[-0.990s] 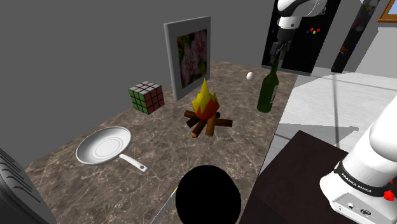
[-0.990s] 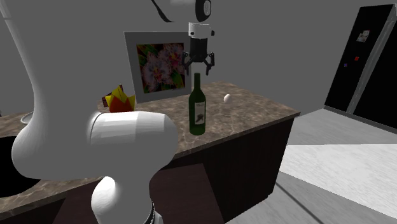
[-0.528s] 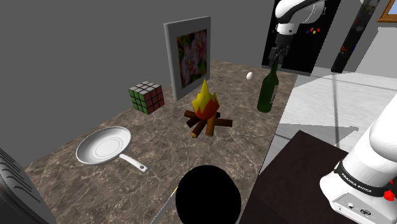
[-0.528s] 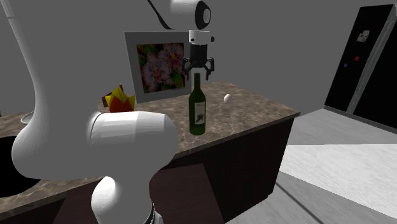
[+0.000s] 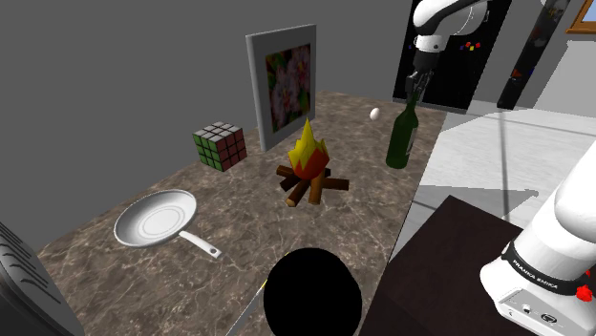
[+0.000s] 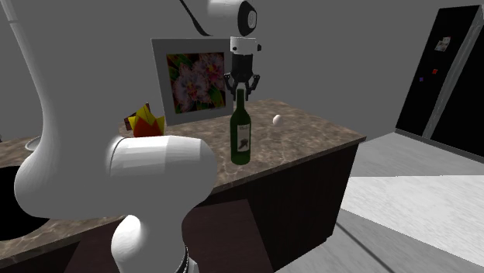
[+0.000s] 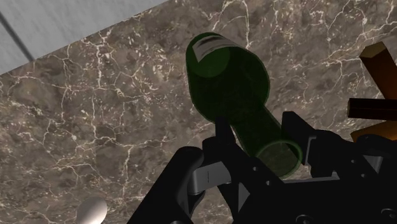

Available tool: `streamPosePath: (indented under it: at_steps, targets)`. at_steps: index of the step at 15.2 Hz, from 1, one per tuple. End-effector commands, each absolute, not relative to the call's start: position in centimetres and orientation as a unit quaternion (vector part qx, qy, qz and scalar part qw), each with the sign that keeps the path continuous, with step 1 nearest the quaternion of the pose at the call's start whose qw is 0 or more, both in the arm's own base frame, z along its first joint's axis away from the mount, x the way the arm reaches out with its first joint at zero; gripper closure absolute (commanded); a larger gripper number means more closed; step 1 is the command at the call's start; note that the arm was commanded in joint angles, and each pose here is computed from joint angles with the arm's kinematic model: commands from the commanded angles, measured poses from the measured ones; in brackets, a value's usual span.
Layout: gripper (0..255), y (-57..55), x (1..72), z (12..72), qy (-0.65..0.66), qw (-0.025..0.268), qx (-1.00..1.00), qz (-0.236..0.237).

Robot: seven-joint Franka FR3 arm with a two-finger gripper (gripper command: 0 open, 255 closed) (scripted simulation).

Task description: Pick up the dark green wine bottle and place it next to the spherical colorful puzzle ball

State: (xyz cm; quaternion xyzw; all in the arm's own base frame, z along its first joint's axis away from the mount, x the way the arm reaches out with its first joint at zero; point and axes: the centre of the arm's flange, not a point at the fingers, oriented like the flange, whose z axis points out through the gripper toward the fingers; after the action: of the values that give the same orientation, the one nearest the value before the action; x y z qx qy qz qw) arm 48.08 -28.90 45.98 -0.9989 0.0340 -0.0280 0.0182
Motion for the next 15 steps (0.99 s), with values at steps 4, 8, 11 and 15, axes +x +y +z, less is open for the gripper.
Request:
streamPosePath:
  at_steps: [4,8,11,15]
  targets:
    - [255,-28.9,48.1,46.0,0.034,0.018,-0.999,-0.028]
    - [255,-28.9,48.1,47.0,0.034,0.018,-0.999,-0.028]
    - [255,-28.9,48.1,48.6,0.034,0.018,-0.999,-0.028]
    - [255,-28.9,48.1,50.7,0.034,0.018,-0.999,-0.028]
